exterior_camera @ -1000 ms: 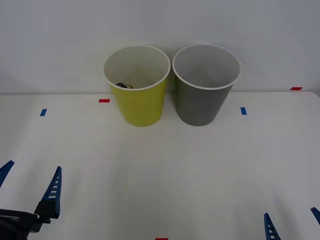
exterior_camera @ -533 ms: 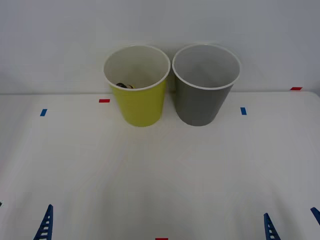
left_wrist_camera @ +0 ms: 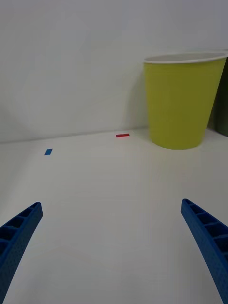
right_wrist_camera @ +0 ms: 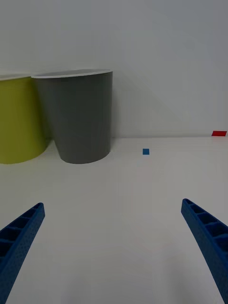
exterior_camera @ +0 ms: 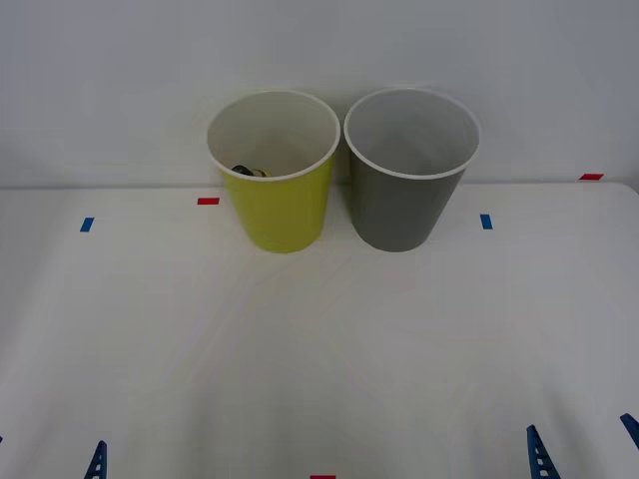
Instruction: Put cans in the gray bin and PET bottles in the light green bin.
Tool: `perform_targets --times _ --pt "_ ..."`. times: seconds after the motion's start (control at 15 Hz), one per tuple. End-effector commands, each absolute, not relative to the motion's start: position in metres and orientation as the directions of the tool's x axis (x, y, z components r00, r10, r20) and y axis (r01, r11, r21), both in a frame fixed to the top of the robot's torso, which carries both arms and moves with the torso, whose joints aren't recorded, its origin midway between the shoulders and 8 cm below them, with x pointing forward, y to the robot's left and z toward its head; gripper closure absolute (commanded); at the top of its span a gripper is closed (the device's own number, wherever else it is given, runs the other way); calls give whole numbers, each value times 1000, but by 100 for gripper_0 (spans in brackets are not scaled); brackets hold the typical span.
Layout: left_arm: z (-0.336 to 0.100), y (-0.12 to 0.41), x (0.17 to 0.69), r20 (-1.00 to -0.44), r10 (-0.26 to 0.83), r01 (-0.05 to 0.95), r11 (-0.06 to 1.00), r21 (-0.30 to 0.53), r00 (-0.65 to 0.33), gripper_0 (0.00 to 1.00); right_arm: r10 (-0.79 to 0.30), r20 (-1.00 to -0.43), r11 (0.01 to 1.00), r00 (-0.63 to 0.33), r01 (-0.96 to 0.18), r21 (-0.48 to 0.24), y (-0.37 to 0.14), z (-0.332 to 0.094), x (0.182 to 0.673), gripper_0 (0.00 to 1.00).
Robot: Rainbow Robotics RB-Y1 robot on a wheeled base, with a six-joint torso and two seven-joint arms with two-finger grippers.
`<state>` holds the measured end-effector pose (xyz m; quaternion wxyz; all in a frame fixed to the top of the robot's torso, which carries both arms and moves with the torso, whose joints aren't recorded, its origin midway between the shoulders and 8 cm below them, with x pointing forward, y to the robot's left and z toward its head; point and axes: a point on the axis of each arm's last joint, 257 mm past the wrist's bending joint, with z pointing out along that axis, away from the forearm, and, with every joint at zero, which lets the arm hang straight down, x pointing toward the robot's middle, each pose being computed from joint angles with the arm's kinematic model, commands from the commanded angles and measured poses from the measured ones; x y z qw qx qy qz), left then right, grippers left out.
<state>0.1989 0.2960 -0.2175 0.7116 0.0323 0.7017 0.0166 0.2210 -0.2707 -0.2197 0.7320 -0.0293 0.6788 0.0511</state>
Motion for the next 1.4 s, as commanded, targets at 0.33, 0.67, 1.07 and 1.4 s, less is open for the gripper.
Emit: perform_targets --times 0.33,0.67,1.07,1.4 --pt "-218 296 199 -998 69 21 997 69 15 0 35 -997 993 73 -115 26 -271 -220 221 0" --pt "-218 296 199 -998 69 21 997 69 15 0 35 -997 993 73 -115 26 -271 -220 221 0" --pt "-218 296 199 -998 69 21 997 69 15 0 35 -997 993 73 -115 26 -271 -220 221 0" --pt "-218 296 199 -998 69 21 997 69 15 0 35 -997 993 73 -115 26 -271 -220 221 0"
